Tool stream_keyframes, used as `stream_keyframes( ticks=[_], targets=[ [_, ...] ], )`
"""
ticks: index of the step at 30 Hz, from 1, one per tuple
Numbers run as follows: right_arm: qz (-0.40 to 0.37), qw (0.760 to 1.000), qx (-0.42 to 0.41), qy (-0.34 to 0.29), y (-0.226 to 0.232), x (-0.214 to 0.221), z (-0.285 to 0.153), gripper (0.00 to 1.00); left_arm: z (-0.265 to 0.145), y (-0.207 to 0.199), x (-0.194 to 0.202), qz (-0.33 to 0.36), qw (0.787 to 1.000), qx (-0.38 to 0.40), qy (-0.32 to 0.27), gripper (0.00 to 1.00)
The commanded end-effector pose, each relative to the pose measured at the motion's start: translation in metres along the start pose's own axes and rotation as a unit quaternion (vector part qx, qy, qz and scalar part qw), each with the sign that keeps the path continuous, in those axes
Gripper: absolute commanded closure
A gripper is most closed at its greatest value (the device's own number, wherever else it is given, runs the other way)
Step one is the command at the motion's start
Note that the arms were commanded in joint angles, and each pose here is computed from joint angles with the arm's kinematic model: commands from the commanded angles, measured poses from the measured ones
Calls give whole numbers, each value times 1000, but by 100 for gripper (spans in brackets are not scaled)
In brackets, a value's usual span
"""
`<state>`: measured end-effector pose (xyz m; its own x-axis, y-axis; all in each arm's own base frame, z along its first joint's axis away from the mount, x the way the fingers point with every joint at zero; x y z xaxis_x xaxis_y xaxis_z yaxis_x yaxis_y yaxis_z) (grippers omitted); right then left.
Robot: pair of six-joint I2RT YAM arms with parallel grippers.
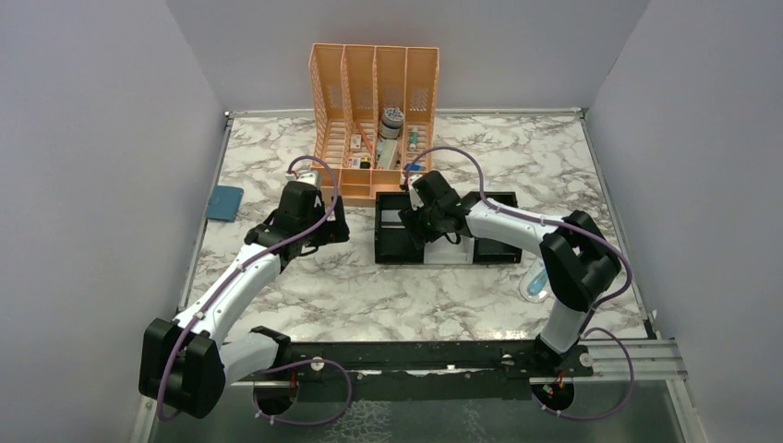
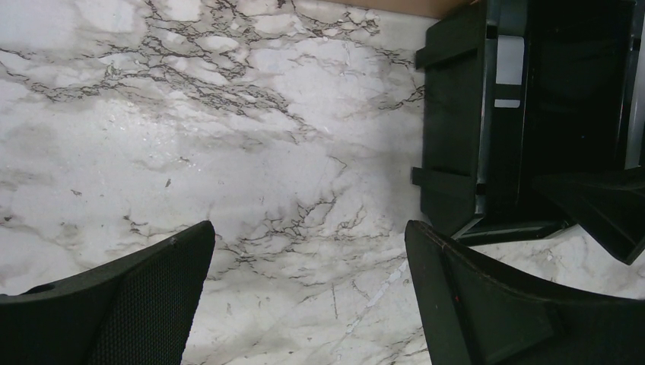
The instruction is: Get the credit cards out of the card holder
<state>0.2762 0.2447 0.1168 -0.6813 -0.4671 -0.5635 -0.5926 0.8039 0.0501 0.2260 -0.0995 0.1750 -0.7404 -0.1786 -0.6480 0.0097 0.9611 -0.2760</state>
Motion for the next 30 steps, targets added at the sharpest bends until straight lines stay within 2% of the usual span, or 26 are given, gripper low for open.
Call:
stream_keyframes(
  ticks=[1, 9, 16, 25, 30],
  targets=[
    [-22, 999, 19, -27, -4, -14, 2, 44, -1, -6, -11, -2, 1000, 5, -19, 2],
    [-18, 998, 54, -29, -10, -25, 13, 49, -2, -6, -11, -2, 1000, 7, -19, 2],
    [1, 999, 42, -33, -6, -34, 18, 48, -2, -5, -12, -2, 1000, 3, -22, 2],
    [19, 999, -7, -50, 6, -42, -2, 29, 6, 21, -40, -28, 994, -93, -42, 1],
    [22, 998, 12, -52, 2, -46, -13, 18, 10, 61, -77, -89, 976, -183, -80, 1]
  ],
)
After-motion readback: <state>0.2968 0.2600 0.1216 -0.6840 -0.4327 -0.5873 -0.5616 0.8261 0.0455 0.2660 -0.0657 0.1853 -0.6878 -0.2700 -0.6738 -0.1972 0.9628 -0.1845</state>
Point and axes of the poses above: each gripper's point midway between its finger pads, its own z axis out along the fingers, its own y axis along the line the jaws close on, x = y × z, the point moved 8 cm from there along -z, back along the fingers
